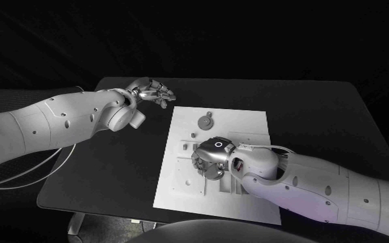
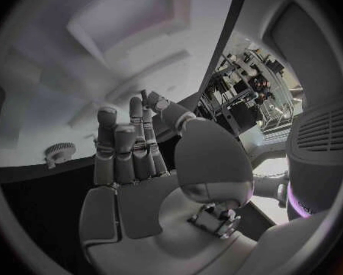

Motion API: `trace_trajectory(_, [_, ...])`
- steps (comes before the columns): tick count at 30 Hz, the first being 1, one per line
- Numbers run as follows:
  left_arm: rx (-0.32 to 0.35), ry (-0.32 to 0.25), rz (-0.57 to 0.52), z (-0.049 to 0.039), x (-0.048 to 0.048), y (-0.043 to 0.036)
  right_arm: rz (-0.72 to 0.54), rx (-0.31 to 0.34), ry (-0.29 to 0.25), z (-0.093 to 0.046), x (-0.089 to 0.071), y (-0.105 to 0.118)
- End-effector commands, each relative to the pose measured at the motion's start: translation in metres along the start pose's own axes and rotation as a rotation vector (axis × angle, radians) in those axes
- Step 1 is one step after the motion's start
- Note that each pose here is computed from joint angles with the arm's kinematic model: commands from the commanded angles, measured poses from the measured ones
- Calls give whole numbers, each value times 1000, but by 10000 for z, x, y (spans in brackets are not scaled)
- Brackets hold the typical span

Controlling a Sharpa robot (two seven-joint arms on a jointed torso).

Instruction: Assemble the parts on the task board

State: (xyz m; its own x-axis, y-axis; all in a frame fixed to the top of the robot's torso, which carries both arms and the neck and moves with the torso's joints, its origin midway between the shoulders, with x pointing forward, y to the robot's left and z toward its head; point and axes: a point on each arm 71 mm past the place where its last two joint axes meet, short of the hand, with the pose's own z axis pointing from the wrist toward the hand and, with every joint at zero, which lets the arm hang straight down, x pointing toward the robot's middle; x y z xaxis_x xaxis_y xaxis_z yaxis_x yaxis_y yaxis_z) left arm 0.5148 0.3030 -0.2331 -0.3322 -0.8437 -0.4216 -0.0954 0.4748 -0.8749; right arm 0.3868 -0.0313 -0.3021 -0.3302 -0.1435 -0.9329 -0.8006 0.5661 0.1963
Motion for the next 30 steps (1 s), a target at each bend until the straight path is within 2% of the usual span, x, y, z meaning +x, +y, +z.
trace_trajectory(1, [6,7,-3,3,10,-16,17,-4,26,-6,45,-7])
trace_trajectory(30, [1,5,-2,3,1,-9,66,-8,-25,-90,9,-1])
